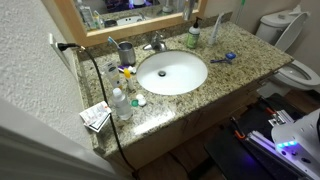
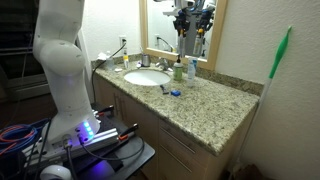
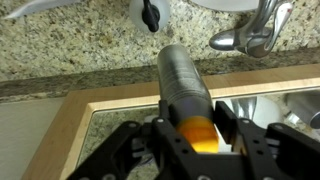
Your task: Move the long bottle to the right side of the sink counter
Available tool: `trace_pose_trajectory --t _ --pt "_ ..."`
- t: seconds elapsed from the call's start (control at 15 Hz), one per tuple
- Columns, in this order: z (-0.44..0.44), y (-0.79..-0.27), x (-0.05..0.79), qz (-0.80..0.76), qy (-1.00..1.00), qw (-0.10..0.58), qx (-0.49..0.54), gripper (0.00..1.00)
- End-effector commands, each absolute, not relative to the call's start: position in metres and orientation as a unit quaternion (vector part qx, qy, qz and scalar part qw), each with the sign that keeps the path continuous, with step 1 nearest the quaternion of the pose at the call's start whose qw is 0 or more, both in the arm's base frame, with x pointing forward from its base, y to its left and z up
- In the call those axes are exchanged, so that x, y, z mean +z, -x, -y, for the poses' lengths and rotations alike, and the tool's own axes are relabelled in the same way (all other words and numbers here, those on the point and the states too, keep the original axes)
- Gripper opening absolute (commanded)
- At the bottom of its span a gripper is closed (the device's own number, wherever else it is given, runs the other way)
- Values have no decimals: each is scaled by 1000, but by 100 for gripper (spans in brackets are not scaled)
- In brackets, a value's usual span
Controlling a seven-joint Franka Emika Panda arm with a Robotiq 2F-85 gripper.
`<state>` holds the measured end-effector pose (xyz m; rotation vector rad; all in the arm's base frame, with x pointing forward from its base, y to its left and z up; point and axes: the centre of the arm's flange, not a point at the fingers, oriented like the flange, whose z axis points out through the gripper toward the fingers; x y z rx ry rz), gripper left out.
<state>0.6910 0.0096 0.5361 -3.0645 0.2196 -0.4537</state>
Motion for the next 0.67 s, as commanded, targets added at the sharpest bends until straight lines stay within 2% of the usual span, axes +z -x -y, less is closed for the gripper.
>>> trace_pose_trajectory --t 0.0,0.27,0.6 --pt "13 -638 618 -114 981 -27 -157 24" --pt "76 -571 689 -226 953 -91 -178 24" --pt "195 -493 689 -375 911 -77 -155 24"
